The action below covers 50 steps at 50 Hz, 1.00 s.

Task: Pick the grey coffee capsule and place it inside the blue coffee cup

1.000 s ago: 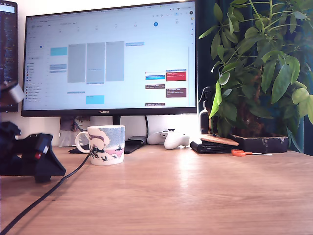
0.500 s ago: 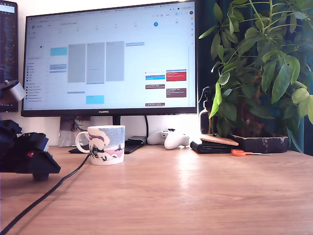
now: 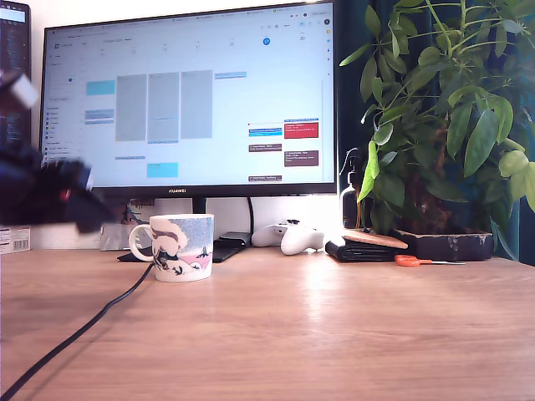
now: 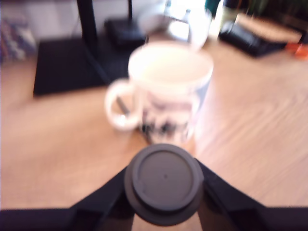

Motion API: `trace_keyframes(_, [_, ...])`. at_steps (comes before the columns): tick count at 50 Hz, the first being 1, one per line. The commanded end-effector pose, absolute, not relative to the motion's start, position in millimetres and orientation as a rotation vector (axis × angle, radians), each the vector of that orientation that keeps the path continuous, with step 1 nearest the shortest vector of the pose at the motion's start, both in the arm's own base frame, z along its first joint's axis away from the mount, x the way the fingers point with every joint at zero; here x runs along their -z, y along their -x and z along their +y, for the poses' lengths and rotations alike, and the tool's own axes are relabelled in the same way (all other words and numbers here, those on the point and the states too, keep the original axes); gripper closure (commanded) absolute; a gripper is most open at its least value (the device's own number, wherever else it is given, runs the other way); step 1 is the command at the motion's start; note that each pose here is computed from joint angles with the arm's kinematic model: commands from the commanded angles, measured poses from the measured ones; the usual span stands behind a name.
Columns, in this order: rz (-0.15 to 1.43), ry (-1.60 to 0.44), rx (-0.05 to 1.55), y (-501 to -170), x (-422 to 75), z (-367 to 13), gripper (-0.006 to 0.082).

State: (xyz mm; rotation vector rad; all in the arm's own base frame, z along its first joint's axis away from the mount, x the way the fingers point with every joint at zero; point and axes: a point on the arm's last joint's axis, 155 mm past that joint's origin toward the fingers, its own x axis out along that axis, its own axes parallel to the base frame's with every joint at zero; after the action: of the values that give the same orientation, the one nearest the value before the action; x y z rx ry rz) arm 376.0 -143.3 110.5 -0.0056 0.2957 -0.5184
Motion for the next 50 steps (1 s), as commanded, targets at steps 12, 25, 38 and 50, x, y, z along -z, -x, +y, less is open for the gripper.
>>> trace_keyframes(12, [0.163,0.031,0.555,-408.4,-175.1,-160.1,0.0786])
trace_keyframes(25, [0.153,0.033,0.604,-440.9,-191.7,-180.2,0.0786])
trace_keyframes(38, [0.278,0.042,0.656,-467.5,-169.9,-202.4,0.0786])
trace_keyframes(50, [0.397,0.052,0.671,-479.8,-143.6,-210.1,0.0786])
